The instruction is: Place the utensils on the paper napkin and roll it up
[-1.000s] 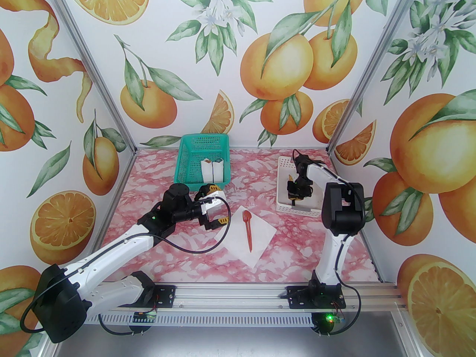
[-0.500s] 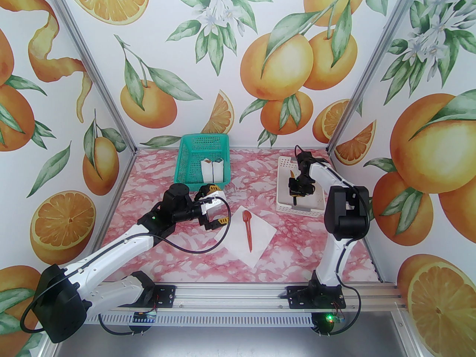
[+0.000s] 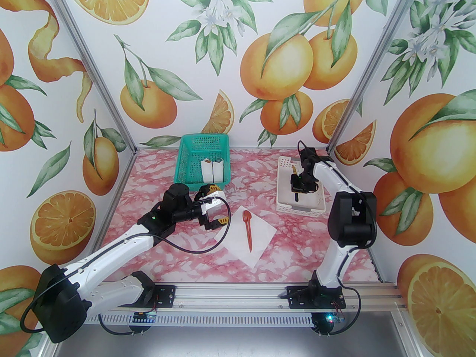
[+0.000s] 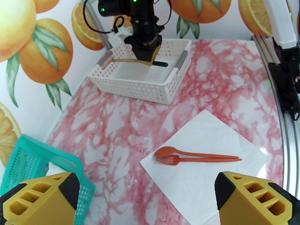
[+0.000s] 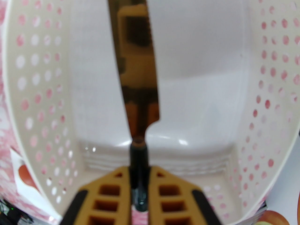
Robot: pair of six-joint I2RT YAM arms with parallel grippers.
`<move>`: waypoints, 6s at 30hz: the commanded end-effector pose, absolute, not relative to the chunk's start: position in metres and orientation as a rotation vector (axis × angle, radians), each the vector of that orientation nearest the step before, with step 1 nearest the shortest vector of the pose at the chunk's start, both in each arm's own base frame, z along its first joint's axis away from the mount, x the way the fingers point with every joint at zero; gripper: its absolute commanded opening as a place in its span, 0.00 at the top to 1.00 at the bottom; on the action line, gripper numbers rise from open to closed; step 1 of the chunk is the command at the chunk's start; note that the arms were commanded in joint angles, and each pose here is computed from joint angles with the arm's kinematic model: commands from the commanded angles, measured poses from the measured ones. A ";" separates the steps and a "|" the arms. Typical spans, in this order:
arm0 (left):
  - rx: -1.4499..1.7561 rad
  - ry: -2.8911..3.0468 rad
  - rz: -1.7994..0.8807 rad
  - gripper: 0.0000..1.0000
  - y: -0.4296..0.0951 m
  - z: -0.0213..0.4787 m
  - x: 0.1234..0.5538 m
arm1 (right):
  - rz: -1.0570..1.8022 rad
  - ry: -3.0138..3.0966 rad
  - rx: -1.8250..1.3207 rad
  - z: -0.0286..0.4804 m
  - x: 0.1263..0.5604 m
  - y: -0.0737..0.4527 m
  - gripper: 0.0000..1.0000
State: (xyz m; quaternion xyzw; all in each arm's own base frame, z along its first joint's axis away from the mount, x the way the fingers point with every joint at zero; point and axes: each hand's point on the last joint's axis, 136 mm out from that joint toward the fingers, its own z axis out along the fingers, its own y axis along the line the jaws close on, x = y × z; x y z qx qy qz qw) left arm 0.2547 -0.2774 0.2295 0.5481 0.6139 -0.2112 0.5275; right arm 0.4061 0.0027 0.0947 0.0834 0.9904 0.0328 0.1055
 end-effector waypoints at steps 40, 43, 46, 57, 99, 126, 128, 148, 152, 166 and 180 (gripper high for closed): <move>1.292 1.405 -0.458 0.00 -0.275 0.251 0.256 | 0.339 2.765 0.078 0.183 0.296 0.150 0.86; 1.288 1.405 -0.444 0.00 -0.274 0.251 0.257 | 0.371 2.778 0.066 0.173 0.288 0.167 0.86; 1.283 1.402 -0.431 0.00 -0.272 0.252 0.258 | 0.397 2.783 0.062 0.164 0.280 0.181 0.86; 1.263 1.399 -0.390 0.00 -0.268 0.255 0.261 | 0.469 2.834 0.065 0.125 0.251 0.225 0.86; 1.272 1.407 -0.389 0.00 -0.268 0.251 0.262 | 0.327 3.066 0.035 0.024 0.209 0.252 0.85; 1.275 1.404 -0.389 0.00 -0.268 0.252 0.261 | 0.248 3.070 0.016 0.024 0.212 0.245 0.77; 1.276 1.406 -0.389 0.00 -0.268 0.251 0.261 | 0.242 3.065 0.016 0.028 0.212 0.244 0.77; 1.234 1.396 -0.343 0.00 -0.263 0.252 0.266 | 0.340 2.900 -0.003 0.096 0.228 0.238 0.58; 1.215 1.380 -0.319 0.00 -0.260 0.253 0.268 | 0.411 2.857 0.026 0.110 0.233 0.232 0.55; 1.116 1.368 -0.379 0.00 -0.259 0.268 0.265 | 0.423 2.913 0.039 0.077 0.234 0.214 0.71; 0.996 1.411 -0.436 0.00 -0.255 0.272 0.265 | 0.422 3.007 0.035 0.041 0.222 0.214 0.78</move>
